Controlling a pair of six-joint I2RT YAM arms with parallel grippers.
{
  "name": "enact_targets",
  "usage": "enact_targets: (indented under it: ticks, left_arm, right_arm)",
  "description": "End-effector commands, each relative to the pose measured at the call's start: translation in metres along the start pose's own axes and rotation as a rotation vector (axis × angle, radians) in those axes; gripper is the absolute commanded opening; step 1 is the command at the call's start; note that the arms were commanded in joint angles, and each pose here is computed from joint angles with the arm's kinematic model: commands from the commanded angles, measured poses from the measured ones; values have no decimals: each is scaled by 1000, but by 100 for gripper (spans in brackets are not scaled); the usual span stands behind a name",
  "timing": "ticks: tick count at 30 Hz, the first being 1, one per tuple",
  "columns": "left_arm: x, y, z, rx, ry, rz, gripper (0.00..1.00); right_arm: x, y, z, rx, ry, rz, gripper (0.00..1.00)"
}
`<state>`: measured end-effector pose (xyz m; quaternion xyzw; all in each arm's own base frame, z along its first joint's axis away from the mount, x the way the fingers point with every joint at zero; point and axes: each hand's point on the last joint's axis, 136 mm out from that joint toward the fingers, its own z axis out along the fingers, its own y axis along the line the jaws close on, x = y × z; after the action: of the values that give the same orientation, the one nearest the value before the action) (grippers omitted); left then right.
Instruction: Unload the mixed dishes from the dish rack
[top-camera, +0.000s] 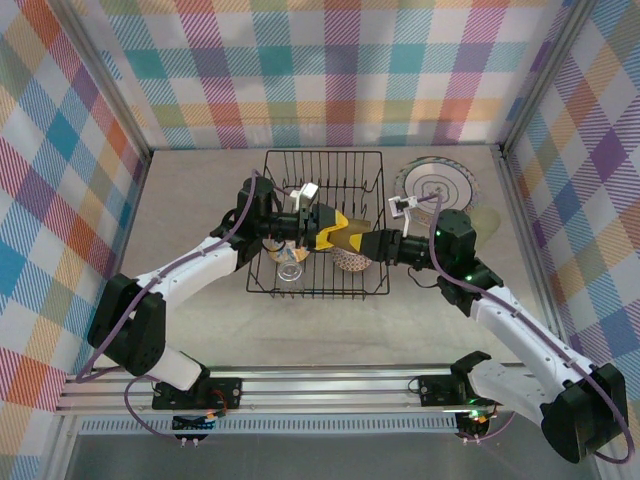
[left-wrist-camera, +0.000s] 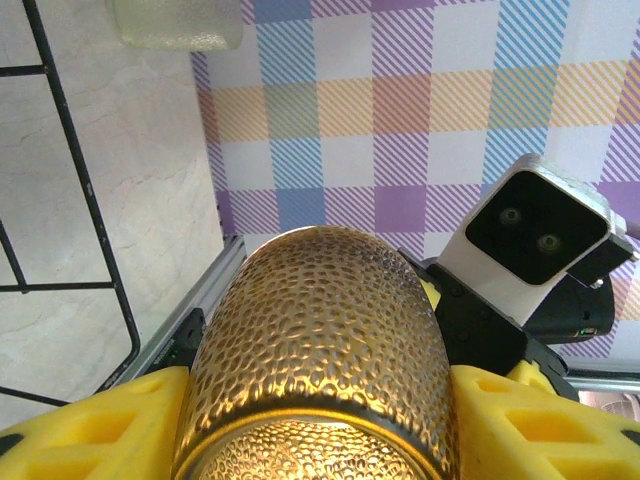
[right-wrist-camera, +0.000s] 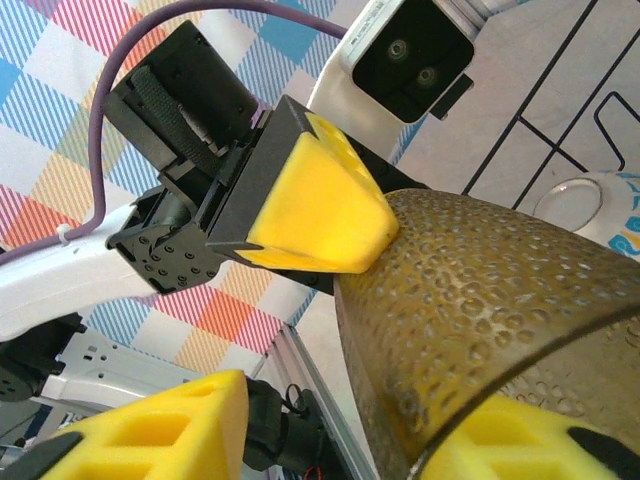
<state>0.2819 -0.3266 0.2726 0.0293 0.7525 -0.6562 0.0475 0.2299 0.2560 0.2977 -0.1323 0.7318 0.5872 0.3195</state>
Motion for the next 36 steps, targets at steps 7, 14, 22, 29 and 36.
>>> enact_targets:
  ticks: [7, 14, 22, 29, 36]
  left_arm:
    - [-4, 0, -3, 34, -15, 5, 59]
    - [-4, 2, -3, 41, -22, 10, 59]
    - [-3, -12, -6, 88, -30, 65, 82]
    - [-1, -49, -21, 168, -73, 186, 100]
    - [4, -49, -37, 72, -128, 287, 100]
  right_arm:
    - [-12, 18, -1, -50, -51, -48, 28]
    - [-12, 17, -2, -52, -65, -40, 4]
    - [-13, 16, -3, -38, -74, -38, 0]
    - [-18, 21, -13, 24, -88, -80, 0]
    - [-29, 2, -36, 315, -79, -97, 0]
